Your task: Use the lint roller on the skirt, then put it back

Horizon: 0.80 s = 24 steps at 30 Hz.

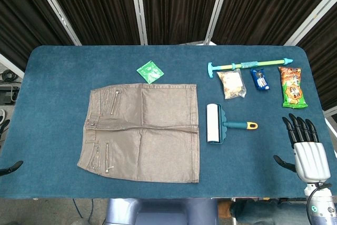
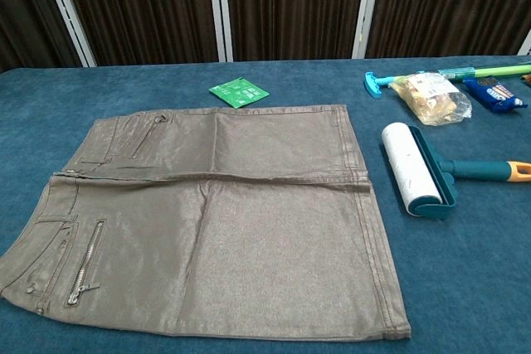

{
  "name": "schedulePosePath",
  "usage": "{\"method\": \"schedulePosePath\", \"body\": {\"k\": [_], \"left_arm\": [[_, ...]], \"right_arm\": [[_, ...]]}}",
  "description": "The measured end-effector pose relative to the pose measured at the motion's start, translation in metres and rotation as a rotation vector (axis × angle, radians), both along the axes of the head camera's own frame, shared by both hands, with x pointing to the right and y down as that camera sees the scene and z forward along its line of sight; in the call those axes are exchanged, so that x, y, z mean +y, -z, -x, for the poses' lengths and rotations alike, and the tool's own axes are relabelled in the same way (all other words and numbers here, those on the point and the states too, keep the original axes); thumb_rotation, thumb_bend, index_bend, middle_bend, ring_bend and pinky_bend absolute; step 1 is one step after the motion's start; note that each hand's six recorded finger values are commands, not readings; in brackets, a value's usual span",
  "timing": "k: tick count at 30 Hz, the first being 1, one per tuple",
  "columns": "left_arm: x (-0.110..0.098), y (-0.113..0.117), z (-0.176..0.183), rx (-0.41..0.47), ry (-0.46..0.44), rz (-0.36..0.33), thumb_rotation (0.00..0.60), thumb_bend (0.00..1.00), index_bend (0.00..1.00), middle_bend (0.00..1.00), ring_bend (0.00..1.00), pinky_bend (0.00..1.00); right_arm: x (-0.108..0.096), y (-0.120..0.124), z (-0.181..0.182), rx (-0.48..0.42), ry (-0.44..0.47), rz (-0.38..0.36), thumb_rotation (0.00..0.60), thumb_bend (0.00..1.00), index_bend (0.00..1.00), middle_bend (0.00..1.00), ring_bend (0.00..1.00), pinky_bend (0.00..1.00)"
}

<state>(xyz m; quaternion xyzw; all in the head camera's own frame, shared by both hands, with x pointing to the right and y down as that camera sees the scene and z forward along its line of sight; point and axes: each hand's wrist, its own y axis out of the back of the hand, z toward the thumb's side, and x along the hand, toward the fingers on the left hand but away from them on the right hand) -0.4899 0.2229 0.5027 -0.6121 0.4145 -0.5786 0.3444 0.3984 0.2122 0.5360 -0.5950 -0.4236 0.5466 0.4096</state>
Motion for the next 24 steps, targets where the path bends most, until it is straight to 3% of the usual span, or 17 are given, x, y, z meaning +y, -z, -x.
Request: {"method": "schedulePosePath", "body": {"k": [10, 18, 24], "left_arm": [[0.002, 0.003, 0.004, -0.006, 0.008, -0.005, 0.600, 0.00, 0.00, 0.00, 0.00, 0.00], [0.000, -0.001, 0.005, -0.022, 0.015, 0.000, 0.600, 0.00, 0.00, 0.00, 0.00, 0.00], [-0.002, -0.004, 0.006, -0.040, 0.026, 0.001, 0.600, 0.00, 0.00, 0.00, 0.00, 0.00]], "right_arm": [[-0.004, -0.015, 0.007, -0.016, 0.027, 0.050, 0.600, 0.00, 0.00, 0.00, 0.00, 0.00], [-0.028, -0.069, 0.013, 0.046, 0.129, 0.213, 0.600, 0.01, 0.00, 0.00, 0.00, 0.00], [-0.052, -0.122, 0.014, 0.117, 0.204, 0.303, 0.600, 0.25, 0.00, 0.04, 0.00, 0.00]]}}
